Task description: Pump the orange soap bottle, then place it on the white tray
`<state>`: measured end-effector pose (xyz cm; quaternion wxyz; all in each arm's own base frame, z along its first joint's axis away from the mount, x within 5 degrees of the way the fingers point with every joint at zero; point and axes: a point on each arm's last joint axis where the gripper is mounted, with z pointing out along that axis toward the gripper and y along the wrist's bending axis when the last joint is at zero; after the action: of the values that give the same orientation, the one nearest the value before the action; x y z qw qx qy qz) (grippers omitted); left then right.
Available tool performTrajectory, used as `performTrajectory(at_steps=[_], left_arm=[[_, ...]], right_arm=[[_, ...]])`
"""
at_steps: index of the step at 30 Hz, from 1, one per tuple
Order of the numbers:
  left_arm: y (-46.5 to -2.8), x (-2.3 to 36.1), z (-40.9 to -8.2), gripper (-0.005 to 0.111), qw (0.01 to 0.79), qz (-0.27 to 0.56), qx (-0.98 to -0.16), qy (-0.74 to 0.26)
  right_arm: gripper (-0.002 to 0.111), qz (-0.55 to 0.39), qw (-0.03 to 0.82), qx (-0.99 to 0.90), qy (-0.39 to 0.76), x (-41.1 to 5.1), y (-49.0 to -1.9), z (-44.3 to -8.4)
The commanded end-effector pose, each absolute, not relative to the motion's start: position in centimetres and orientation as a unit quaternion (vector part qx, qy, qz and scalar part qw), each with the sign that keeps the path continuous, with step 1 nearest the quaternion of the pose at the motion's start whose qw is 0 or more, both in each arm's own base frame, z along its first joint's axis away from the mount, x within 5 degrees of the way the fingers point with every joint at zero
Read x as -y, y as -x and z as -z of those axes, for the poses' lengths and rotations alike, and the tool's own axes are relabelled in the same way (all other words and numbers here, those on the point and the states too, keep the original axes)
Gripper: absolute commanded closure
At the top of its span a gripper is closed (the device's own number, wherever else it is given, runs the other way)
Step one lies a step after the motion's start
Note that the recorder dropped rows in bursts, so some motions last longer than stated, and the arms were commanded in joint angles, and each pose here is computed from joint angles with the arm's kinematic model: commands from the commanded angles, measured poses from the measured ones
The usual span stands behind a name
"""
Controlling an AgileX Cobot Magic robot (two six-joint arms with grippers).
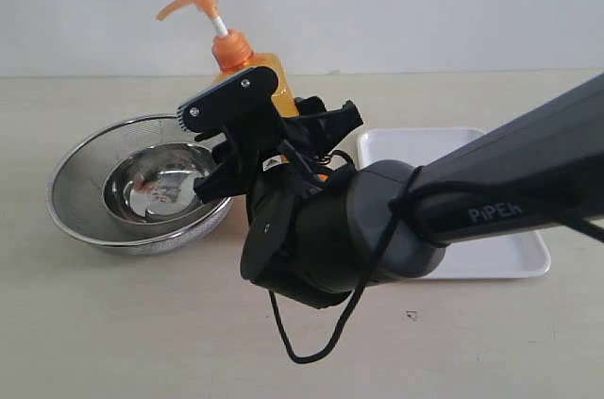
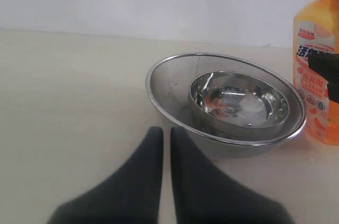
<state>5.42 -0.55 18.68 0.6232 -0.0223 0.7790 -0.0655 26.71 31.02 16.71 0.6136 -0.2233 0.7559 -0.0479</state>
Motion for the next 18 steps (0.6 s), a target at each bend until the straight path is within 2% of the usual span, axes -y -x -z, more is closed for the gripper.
performTrajectory(at_steps=[1, 18], left_arm=[[-5.43, 0.52, -18.63, 0.102, 0.626, 0.061, -0.777, 0.02], [-5.43, 0.52, -18.63, 0.102, 0.626, 0.061, -0.777, 0.02]], right_arm=[[0.108, 0.048, 0.619, -0.752, 0.22, -31.05, -26.75, -16.99], [0.108, 0.034, 0.62, -0.757, 0.204, -31.05, -26.75, -16.99]])
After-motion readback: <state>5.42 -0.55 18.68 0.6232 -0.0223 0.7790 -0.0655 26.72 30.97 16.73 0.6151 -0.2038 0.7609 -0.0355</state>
